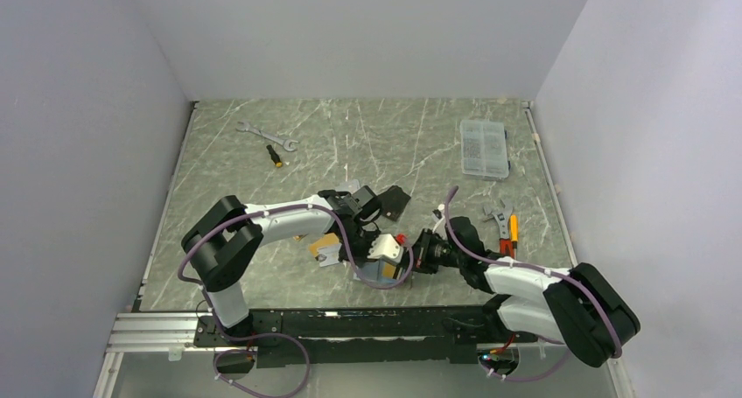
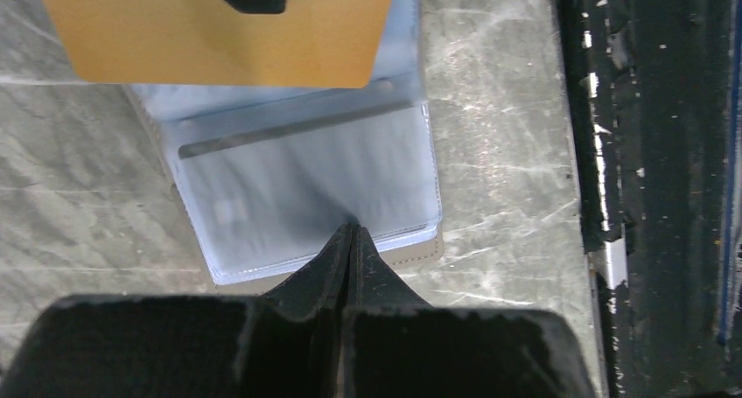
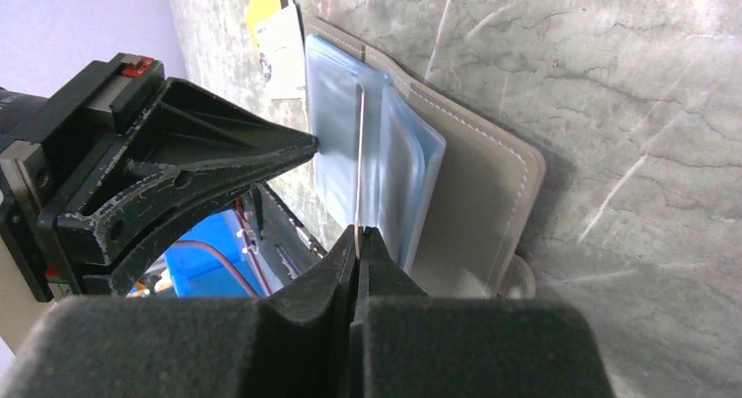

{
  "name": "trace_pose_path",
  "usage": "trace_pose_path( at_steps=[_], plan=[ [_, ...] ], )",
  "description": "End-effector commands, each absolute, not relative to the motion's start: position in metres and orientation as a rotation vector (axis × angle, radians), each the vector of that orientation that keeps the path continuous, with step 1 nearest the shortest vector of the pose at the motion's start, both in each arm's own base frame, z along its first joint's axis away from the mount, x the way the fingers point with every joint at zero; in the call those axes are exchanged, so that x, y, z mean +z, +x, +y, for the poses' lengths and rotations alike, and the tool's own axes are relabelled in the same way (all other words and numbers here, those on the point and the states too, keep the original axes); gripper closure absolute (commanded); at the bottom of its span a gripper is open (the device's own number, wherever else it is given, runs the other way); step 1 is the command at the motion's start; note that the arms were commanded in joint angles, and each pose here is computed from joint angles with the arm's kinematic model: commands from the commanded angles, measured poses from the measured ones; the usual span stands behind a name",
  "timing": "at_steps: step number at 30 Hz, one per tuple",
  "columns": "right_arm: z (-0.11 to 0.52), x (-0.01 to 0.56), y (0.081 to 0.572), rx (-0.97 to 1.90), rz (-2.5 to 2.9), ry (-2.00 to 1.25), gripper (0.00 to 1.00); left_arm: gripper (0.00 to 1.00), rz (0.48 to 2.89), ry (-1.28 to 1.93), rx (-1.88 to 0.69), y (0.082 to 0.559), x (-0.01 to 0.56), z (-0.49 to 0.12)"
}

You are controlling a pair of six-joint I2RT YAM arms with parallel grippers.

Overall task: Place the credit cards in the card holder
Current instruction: Insert the credit card into the card holder.

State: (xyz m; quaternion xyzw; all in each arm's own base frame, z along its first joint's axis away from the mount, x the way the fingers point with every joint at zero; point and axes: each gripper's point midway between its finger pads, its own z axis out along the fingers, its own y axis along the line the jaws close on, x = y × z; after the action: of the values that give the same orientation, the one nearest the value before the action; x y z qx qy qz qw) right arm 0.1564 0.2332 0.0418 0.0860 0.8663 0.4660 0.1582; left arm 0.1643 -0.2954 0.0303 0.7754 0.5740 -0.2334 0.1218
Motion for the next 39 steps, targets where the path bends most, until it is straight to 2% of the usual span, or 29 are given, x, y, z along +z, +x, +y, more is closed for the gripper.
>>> trace_pose_path(
  at_steps=[1,18,29,39],
  plan=[
    [0.236,0.056,0.162,1.387,2.392,0.212,1.0,0.97,1.714,2.255,-0.801,0.146,0.038,-0.294],
    [0.244,0.054,0.159,1.46,2.388,0.188,1.0,0.93,1.661,2.215,-0.622,0.164,0.058,-0.285],
    [0.246,0.048,0.158,1.466,2.402,0.177,1.0,0.95,1.713,2.227,-0.518,0.161,0.033,-0.273],
    [0.249,0.039,0.152,1.466,2.433,0.165,1.0,0.97,1.702,2.258,-0.542,0.15,0.022,-0.276]
  ],
)
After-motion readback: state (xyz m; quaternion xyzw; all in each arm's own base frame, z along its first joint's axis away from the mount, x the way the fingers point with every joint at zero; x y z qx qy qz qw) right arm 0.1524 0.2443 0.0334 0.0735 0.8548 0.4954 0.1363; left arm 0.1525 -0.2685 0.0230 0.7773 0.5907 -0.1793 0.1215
